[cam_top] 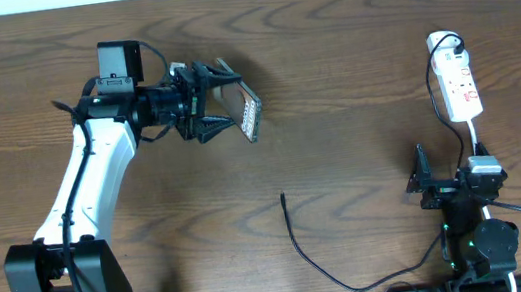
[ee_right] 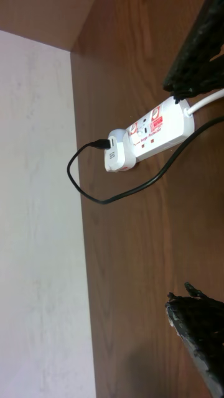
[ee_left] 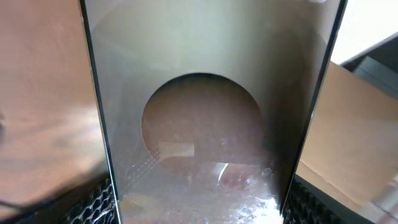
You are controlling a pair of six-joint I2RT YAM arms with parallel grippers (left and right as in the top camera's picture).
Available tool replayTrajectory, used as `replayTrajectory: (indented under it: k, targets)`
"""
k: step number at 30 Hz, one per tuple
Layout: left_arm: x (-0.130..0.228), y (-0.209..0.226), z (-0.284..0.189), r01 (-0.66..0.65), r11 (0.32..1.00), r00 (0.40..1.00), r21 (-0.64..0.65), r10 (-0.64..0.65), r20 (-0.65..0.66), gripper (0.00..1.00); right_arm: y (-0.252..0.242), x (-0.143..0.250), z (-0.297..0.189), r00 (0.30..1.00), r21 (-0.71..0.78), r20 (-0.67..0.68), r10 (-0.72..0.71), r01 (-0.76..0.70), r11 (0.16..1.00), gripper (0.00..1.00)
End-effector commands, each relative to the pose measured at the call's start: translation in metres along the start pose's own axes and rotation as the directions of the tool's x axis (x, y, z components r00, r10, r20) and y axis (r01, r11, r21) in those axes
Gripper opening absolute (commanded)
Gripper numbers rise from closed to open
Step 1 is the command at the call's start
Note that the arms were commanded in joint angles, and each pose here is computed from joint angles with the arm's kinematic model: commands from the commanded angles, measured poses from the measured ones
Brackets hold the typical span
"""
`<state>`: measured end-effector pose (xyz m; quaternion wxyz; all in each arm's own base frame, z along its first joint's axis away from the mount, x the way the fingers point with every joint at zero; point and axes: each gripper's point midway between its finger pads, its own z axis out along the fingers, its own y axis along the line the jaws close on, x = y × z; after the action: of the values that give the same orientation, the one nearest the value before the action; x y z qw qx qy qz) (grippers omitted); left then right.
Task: Plug charger to phone and switch on socket
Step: 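Swing the right gripper toward the phone held by the left gripper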
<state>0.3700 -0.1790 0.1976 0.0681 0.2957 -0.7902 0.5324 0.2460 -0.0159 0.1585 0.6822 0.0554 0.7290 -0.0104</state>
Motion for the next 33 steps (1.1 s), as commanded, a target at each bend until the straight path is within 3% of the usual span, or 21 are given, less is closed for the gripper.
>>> replayTrajectory:
  k: [1, 13, 27, 31, 33]
  targets:
    - [-0.015, -0.011, -0.009, -0.196, 0.98, 0.972, -0.043, 0.2, 0.124, 0.08, 0.0, 0.001, 0.0, 1.0, 0.003, -0.002, -0.012, 0.012, 1.0, 0.99]
    - [-0.036, -0.038, -0.013, -0.367, 0.93, 0.903, -0.01, 0.358, 0.237, 0.07, 0.0, 0.001, 0.0, 1.0, 0.003, -0.002, -0.012, 0.012, 1.0, 0.99]
    - [-0.033, -0.04, -0.012, -0.35, 0.937, 0.914, 0.008, 0.34, 0.22, 0.08, -0.01, -0.002, 0.0, 1.0, 0.061, 0.009, -0.027, 0.026, 0.998, 0.99]
    - [-0.033, -0.041, -0.012, -0.326, 0.945, 0.924, 0.02, 0.314, 0.22, 0.08, 0.002, -0.014, 0.0, 0.998, -0.007, 0.06, 0.014, -0.013, 1.0, 0.99]
    - [-0.032, -0.045, -0.012, -0.331, 0.943, 0.923, 0.035, 0.316, 0.219, 0.07, 0.013, -0.031, -0.002, 0.987, -0.081, 0.12, 0.106, -0.097, 0.992, 0.99]
